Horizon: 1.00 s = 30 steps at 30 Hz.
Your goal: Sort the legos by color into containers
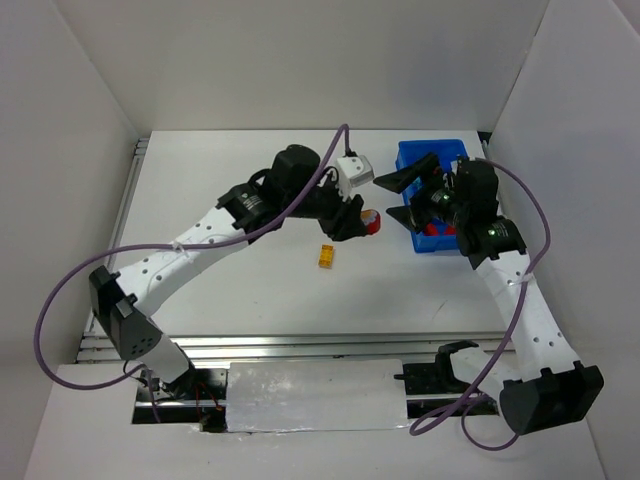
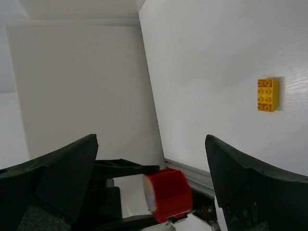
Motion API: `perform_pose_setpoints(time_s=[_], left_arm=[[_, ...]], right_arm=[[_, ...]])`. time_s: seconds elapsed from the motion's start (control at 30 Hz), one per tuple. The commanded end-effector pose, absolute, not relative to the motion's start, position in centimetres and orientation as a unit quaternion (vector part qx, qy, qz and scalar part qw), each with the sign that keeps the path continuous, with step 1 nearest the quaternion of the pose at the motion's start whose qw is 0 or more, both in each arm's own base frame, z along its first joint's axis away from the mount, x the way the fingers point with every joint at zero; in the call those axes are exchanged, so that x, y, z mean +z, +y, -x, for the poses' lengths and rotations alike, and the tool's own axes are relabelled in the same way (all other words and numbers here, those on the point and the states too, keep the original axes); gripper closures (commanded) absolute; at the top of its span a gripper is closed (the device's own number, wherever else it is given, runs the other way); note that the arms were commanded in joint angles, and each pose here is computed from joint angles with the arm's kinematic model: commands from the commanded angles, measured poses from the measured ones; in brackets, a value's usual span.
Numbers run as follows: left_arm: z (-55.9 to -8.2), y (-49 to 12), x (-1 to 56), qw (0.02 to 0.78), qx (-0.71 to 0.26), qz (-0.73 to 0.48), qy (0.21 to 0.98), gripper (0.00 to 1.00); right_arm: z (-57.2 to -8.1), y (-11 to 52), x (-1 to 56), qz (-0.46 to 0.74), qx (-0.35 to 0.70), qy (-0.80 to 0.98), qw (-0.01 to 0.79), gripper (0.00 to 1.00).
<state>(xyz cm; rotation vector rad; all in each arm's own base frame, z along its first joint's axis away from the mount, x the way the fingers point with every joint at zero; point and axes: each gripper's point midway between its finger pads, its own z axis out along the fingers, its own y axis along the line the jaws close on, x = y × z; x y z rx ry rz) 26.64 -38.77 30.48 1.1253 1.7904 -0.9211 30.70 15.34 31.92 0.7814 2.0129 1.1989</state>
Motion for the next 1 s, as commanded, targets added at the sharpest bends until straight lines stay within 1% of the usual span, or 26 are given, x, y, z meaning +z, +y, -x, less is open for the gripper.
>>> perform_pose_setpoints(time_s=[0.0,0.1,0.2,0.3,0.37,0.47,0.6,0.73,0.97], left_arm=[[-26.6,-37.1,36.6,0.488,-0.368,-0.432,0.663,1.0],[-26.5,-37.1,37.3,0.497,-0.376,-0.423,0.658,1.0],[-26.3,-37.4,38.1,0.505,-0.388,-0.42,0.647,1.0],[-26.1,-37.9,38.3,0.501,-0.4,-0.422,0.641,1.0],[-26.0,-38.3,38.2,0.493,-0.409,-0.426,0.639,1.0],[-25.9,-38.6,38.1,0.491,-0.412,-0.428,0.638,1.0],[-25.4,-38.7,38.3,0.491,-0.415,-0.43,0.634,1.0],[-24.9,-38.7,38.0,0.484,-0.419,-0.434,0.634,1.0],[-24.7,-38.2,36.9,0.478,-0.409,-0.433,0.646,1.0]], right_arm=[[-29.3,17.8,33.2,-0.247,0.518,0.758,0.309,0.0],[-27.9,18.5,33.0,-0.227,0.528,0.761,0.301,0.01],[-26.8,18.4,32.7,-0.209,0.52,0.768,0.31,0.01],[-25.9,18.6,33.1,-0.193,0.536,0.76,0.313,0.02],[-25.2,19.2,33.6,-0.178,0.559,0.753,0.299,0.03],[-24.9,19.6,35.2,-0.163,0.58,0.737,0.306,0.04],[-24.7,19.4,35.8,-0.163,0.578,0.735,0.315,0.04],[-24.7,19.2,35.2,-0.183,0.571,0.738,0.308,0.04],[-24.8,18.2,36.2,-0.198,0.557,0.73,0.342,0.03]])
